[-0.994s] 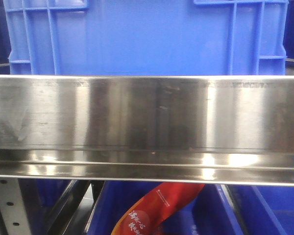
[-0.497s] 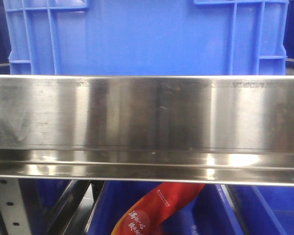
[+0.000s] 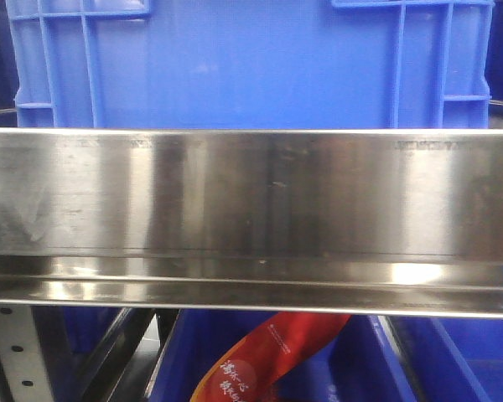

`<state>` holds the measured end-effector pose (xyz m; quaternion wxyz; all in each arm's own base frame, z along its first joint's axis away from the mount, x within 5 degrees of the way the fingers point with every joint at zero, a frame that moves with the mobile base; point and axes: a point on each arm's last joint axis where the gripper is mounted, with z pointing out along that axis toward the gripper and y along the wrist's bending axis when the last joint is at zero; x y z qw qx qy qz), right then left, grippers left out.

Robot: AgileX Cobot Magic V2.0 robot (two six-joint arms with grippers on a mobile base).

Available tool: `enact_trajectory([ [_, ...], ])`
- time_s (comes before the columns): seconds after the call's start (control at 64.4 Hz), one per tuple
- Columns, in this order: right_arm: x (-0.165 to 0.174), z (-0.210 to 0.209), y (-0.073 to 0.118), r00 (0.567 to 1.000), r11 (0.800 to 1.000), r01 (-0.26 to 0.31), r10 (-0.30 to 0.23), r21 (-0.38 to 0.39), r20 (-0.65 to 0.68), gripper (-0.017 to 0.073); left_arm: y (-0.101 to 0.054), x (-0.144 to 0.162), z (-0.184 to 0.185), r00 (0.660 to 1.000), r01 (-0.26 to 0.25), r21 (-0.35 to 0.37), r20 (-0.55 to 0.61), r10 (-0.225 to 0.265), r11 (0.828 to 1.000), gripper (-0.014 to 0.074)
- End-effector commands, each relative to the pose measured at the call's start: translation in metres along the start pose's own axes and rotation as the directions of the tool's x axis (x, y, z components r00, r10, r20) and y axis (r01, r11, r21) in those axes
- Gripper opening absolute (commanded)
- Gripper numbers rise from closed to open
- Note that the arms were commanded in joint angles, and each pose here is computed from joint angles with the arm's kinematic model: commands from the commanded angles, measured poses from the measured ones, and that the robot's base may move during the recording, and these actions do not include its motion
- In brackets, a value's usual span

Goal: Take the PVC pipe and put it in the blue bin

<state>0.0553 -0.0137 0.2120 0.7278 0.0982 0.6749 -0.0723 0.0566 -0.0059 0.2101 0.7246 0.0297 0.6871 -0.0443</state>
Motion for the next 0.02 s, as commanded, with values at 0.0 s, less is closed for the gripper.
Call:
enact_trajectory([
  [0.0,-0.0020,-0.0002,-0.0001,1.000,1.000,0.008,-0.009,0.002,0.023,-0.0167,-0.0004,-0.0022,-0.0005,1.000,0.004,0.007,0.022,-0.004,1.000,-0.0111],
])
